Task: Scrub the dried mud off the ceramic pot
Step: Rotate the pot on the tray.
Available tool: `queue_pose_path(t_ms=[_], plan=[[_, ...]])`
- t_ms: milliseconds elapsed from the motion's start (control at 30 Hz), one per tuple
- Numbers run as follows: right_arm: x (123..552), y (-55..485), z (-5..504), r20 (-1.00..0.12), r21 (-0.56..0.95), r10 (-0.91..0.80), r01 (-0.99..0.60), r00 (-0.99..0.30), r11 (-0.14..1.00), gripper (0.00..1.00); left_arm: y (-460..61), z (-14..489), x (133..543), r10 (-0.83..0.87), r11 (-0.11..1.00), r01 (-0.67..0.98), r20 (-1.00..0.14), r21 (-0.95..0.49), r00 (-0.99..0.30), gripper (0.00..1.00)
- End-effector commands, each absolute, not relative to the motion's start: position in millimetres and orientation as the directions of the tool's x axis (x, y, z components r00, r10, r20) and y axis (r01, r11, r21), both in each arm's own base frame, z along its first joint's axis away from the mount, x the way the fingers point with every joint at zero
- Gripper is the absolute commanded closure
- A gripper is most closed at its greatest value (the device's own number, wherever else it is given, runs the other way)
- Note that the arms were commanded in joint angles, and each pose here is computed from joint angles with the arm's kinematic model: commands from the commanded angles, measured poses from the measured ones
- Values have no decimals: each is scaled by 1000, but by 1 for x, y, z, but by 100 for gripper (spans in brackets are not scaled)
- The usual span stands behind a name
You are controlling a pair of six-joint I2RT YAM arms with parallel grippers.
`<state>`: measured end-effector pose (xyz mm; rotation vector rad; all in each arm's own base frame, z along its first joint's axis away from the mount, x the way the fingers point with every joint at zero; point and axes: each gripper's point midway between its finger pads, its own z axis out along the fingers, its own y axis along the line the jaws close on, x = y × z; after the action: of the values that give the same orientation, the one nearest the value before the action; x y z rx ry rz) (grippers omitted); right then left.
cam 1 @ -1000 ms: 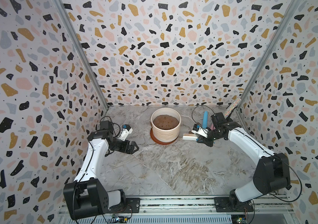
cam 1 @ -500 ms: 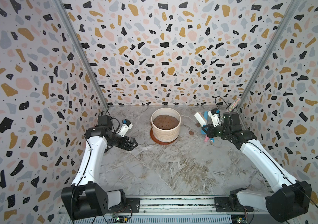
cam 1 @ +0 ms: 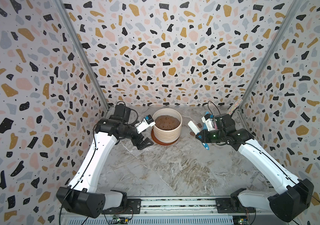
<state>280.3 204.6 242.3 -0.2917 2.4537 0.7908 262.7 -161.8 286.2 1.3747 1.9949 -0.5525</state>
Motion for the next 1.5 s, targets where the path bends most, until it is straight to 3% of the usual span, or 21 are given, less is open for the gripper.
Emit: queue_pose_path(t_ms=[0,100,367,667,933,1300,1367,1467], plan=[[262,184,259,-603,404,-67,-377,-795,833,100,-186,295,286,647,173,979,-762,110,-29,0],[252,175,259,-630,385,-64,-383,-774,840,100,-200,282,307,674,80,992,-738,97,18,1],[233,157,263,-659,321,-100,-398,-746,859,100,-221,222,341,776,-147,984,-604,104,180,18],[229,155,256,-642,299,-140,-415,-753,860,100,-230,184,355,859,-187,981,-476,51,188,42],[231,158,255,-638,295,-158,-429,-754,854,100,-235,171,345,890,-215,976,-404,33,209,72],[238,160,251,-626,297,-155,-418,-764,859,100,-241,168,336,930,-153,988,-338,-1,143,94],[241,161,247,-623,290,-161,-417,-765,861,100,-246,174,335,938,-98,995,-336,-3,91,95],[244,160,243,-617,276,-168,-411,-769,869,100,-254,190,340,929,92,996,-360,-14,-91,99]])
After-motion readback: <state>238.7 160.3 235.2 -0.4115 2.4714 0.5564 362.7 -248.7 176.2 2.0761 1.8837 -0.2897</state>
